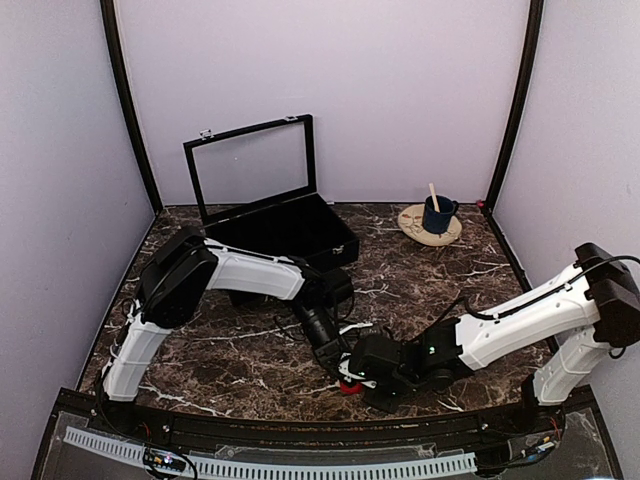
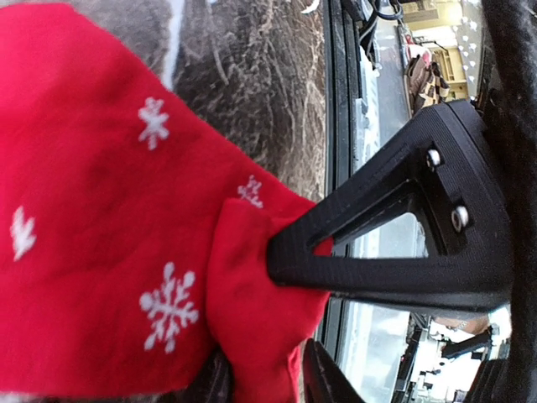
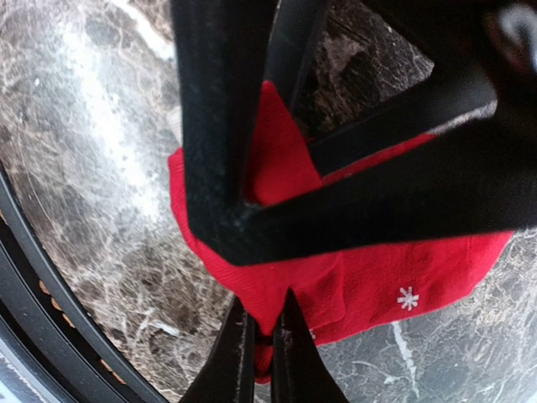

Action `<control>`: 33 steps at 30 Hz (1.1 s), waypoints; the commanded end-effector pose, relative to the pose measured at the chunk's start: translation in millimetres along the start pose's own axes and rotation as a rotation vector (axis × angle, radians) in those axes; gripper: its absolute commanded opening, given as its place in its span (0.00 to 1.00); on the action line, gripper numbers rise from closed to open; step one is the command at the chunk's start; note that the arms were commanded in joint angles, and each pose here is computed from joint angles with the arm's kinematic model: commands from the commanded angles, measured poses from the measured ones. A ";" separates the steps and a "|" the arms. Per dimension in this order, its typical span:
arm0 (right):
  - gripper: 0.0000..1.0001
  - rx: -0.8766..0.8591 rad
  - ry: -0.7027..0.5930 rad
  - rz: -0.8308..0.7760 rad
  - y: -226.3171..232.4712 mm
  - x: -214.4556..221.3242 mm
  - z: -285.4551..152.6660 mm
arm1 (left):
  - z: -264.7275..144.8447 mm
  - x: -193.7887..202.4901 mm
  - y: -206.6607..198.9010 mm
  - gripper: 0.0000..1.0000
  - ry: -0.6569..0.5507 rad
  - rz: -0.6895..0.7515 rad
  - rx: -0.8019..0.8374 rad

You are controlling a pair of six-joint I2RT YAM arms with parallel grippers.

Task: Roll the socks
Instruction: Roll the sock at the center of the board.

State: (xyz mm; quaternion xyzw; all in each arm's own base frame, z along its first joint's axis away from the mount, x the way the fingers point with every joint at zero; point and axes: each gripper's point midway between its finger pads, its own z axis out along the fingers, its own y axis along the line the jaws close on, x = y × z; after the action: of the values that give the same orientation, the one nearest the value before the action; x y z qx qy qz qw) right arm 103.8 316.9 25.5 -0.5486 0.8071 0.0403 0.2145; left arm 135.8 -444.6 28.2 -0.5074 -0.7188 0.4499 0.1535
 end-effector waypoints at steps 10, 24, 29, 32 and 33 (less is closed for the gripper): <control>0.00 -0.030 0.023 0.133 -2.9 1.5 3.1 | -36.8 9.0 33.7 0.35 -0.130 -0.060 -0.223; 0.00 -0.110 -0.035 0.300 -12.0 -4.3 -10.8 | -72.5 -1.4 38.8 0.36 -0.296 -0.052 -0.390; 0.00 -0.194 -0.038 0.377 -11.0 -1.0 -13.9 | -80.2 -1.3 30.6 0.36 -0.362 0.009 -0.452; 0.00 -0.244 -0.043 0.426 -12.1 0.0 -15.9 | -83.3 0.4 29.3 0.36 -0.378 0.047 -0.519; 0.00 -0.262 -0.046 0.443 -12.5 0.2 -16.7 | -83.1 1.4 28.6 0.36 -0.378 0.060 -0.542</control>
State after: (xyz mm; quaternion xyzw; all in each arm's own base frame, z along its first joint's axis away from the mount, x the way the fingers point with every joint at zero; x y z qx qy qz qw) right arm 114.1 301.2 34.5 -0.4095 0.8857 0.1457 0.1630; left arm 197.7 -396.9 30.4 -0.4447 -0.8192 0.3571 -0.0607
